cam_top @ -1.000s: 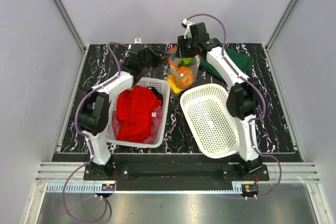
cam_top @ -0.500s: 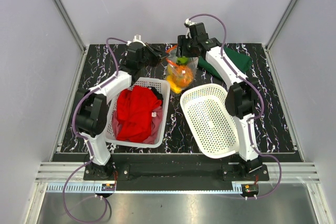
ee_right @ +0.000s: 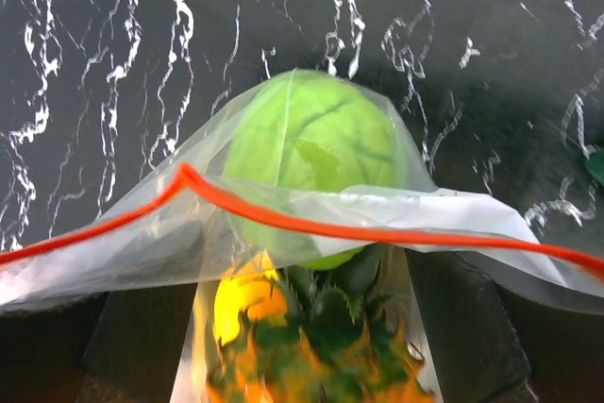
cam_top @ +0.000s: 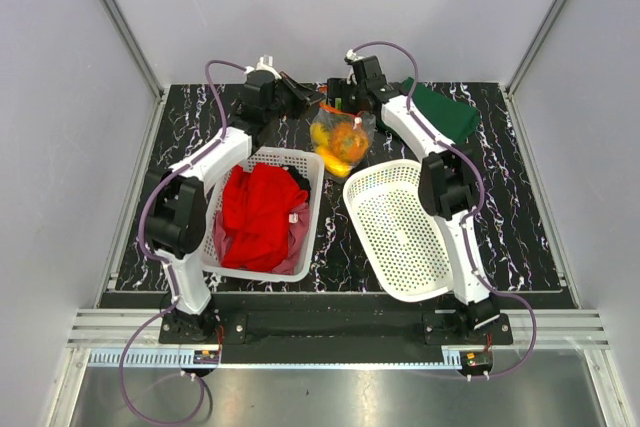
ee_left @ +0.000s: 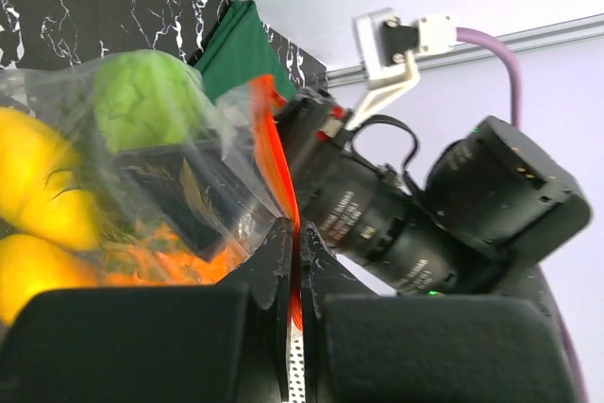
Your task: Open the zip-top bag and remove the fake food
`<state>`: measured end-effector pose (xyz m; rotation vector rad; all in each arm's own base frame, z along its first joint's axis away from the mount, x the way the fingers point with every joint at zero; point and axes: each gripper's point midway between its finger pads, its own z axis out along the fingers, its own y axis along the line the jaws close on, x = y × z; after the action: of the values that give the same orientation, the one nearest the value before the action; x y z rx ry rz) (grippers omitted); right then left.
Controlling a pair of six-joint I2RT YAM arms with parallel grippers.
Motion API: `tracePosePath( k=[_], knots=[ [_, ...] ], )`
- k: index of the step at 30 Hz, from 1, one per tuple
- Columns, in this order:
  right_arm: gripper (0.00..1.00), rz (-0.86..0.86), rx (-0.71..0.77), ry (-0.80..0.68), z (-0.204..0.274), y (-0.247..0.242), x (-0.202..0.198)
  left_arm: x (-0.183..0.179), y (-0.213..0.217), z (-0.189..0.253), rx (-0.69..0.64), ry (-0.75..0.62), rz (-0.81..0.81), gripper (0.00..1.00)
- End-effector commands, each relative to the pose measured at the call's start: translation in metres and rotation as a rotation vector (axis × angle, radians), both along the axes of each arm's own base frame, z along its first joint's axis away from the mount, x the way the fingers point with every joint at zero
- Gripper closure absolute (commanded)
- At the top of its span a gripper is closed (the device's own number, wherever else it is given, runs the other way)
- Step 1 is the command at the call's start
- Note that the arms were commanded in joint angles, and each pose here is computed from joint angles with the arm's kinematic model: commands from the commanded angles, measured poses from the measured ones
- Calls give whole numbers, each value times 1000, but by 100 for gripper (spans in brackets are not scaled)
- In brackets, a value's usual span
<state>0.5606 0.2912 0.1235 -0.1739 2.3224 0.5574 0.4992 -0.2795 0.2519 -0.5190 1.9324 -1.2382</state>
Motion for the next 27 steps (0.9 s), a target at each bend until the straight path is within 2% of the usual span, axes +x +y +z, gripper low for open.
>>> tracePosePath(
  k=[1, 3, 6, 9, 10, 13, 14, 16, 17, 27],
  knots=[
    [6, -21, 59, -106, 13, 12, 26, 1, -11, 28, -21, -81, -51, 100],
    [8, -29, 77, -155, 22, 13, 33, 1, -10, 24, -11, -76, -51, 100],
    [21, -19, 106, -227, 38, 16, 38, -1, -8, 25, -3, -80, -48, 100],
    [39, -15, 102, -256, 41, 16, 41, -2, -7, 25, -3, -83, -45, 100],
    [52, -11, 98, -257, 41, 17, 40, -3, -7, 26, -3, -85, -44, 100],
    [65, -2, 87, -265, 42, 15, 39, -4, -4, 28, 2, -90, -33, 100],
    [73, 1, 83, -276, 48, 14, 38, -4, -4, 29, 3, -91, -33, 100],
    [75, 14, 79, -269, 48, 14, 33, -5, -1, 32, 15, -98, -20, 100],
    [83, 17, 84, -284, 60, 12, 30, -5, 0, 32, 26, -100, -16, 100],
    [95, 7, 25, -343, 100, -3, -16, -1, 15, 46, 50, -125, 31, 100]
  ],
)
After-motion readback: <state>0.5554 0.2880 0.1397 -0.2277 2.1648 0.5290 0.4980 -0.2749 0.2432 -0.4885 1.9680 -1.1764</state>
